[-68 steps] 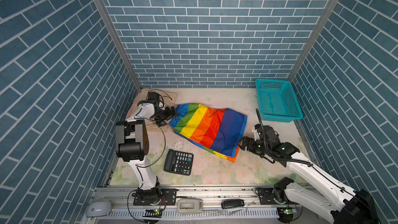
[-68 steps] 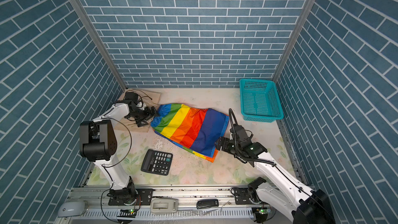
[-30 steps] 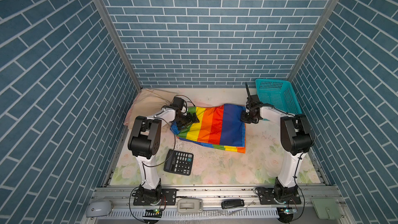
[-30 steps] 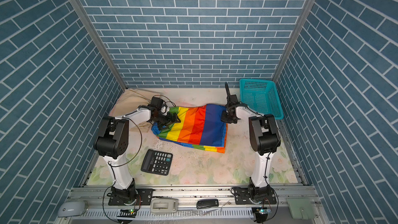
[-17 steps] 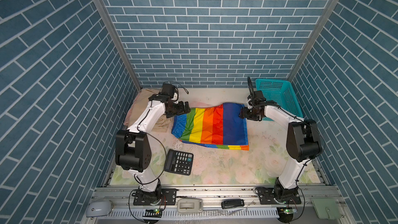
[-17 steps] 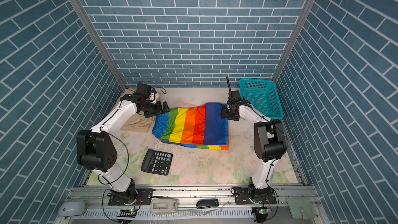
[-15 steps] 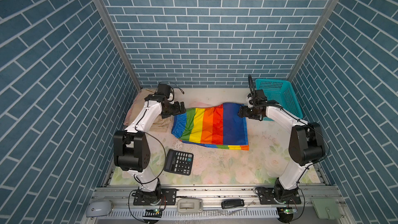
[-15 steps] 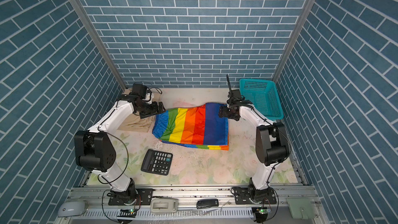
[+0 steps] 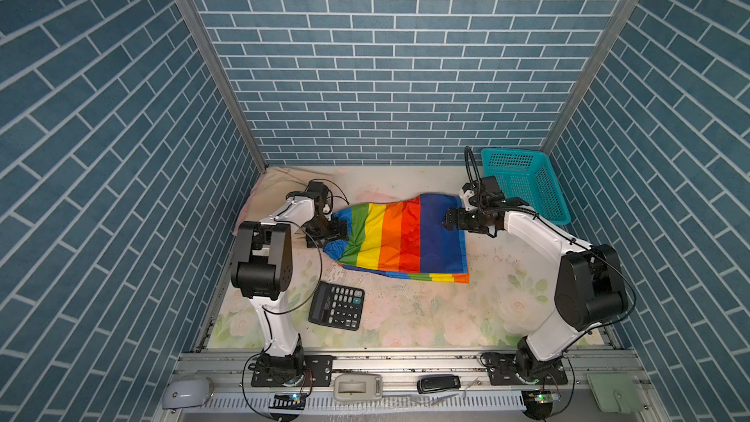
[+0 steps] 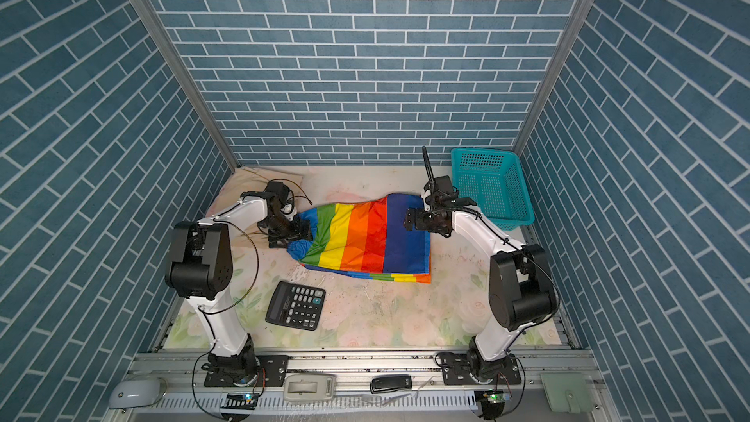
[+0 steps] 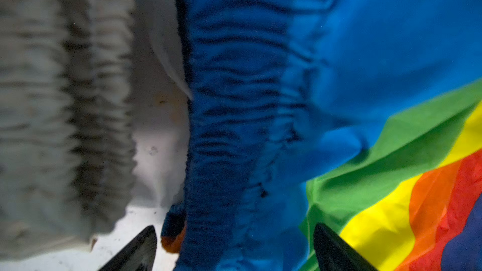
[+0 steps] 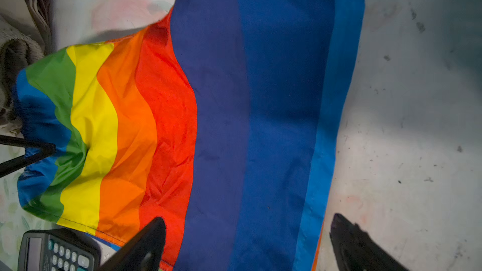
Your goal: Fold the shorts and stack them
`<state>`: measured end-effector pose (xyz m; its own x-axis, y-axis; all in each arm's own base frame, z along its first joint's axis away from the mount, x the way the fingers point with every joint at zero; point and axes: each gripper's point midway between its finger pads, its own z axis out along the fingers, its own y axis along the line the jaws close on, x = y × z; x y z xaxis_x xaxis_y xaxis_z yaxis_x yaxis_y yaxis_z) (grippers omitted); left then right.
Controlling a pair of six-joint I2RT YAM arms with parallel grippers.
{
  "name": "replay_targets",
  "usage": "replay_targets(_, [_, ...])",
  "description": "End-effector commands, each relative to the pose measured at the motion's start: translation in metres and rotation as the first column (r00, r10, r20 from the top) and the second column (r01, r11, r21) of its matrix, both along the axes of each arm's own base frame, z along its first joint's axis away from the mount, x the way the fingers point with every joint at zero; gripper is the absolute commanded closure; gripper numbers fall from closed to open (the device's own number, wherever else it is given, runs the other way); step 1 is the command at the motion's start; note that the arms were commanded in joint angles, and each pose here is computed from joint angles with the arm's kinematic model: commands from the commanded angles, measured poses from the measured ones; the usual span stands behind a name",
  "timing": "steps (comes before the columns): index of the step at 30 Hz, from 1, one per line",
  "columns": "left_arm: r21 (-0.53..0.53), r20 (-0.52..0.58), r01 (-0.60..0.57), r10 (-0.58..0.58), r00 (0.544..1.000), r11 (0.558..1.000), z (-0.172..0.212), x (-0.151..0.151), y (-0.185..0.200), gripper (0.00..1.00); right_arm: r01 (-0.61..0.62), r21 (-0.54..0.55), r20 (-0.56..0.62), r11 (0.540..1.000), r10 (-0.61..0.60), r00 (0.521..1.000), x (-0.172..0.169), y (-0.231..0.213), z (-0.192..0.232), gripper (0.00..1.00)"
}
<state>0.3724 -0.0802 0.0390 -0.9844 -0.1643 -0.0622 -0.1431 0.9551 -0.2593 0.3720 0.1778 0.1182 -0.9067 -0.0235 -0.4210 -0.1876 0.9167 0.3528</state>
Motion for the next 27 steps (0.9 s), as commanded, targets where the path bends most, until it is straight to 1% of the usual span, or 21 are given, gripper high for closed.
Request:
replay_targets(1, [-0.007,-0.036,0.009,-0.010,0.999,1.000,-0.015,-0.002,-0.007,0.05,-0.005,0.068,0.037,0.998,0.003,0.999,-0.002,0.008,0.017,0.01])
replay_targets(4, [0.030,-0.049,0.016,-0.014,0.999,0.999,-0.021,-0.001,-0.004,0.07,-0.004,0.080,0.036,0.997,0.001,0.999,-0.003,0.009,0.017,0.01])
replay_targets(6, [0.044,-0.056,0.021,-0.019,0.998,0.999,-0.024,-0.001,-0.004,0.14,-0.003,0.082,0.033,0.997,0.001,0.999,-0.004,0.009,0.016,0.01])
replay_targets(9, [0.037,-0.053,0.023,-0.021,0.998,0.999,-0.025,0.000,-0.006,0.34,0.000,0.080,0.031,0.997,-0.002,1.000,-0.004,0.009,0.015,0.01])
replay_targets(11, [0.029,-0.047,0.027,-0.026,0.999,0.999,-0.024,-0.001,-0.009,0.49,-0.007,0.094,0.033,0.996,0.004,0.999,-0.003,0.013,0.017,0.01])
replay_targets(13, [0.024,-0.039,0.042,-0.041,0.998,0.999,-0.022,-0.001,-0.014,0.61,-0.027,0.113,0.033,0.993,0.024,0.999,-0.002,0.023,0.018,0.01])
replay_targets(16, [0.013,-0.035,0.064,-0.064,0.997,0.998,-0.019,-0.002,-0.024,0.76,-0.092,0.157,0.035,0.983,0.088,0.996,-0.002,0.056,0.019,0.01])
replay_targets(18, [0.017,-0.024,0.074,-0.074,0.997,0.997,-0.016,-0.001,-0.028,0.79,-0.134,0.189,0.032,0.973,0.131,0.991,-0.002,0.081,0.017,0.01])
replay_targets(21, [0.022,-0.008,0.088,-0.088,0.996,0.996,-0.006,0.002,-0.030,0.96,-0.146,0.244,0.011,0.959,0.148,0.989,0.002,0.110,0.008,0.01])
replay_targets(22, [0.030,0.003,0.092,-0.092,0.996,0.995,-0.001,0.003,-0.030,1.00,-0.147,0.264,0.004,0.953,0.151,0.988,0.004,0.119,0.007,0.01])
replay_targets(25, [0.050,0.034,0.102,-0.104,0.994,0.994,0.016,0.007,-0.030,1.00,-0.133,0.316,-0.010,0.939,0.144,0.990,0.009,0.145,0.005,0.01])
replay_targets(27, [0.045,0.054,0.108,-0.110,0.992,0.993,0.026,0.009,-0.033,1.00,-0.126,0.394,-0.011,0.911,0.141,0.990,0.013,0.167,0.008,0.01])
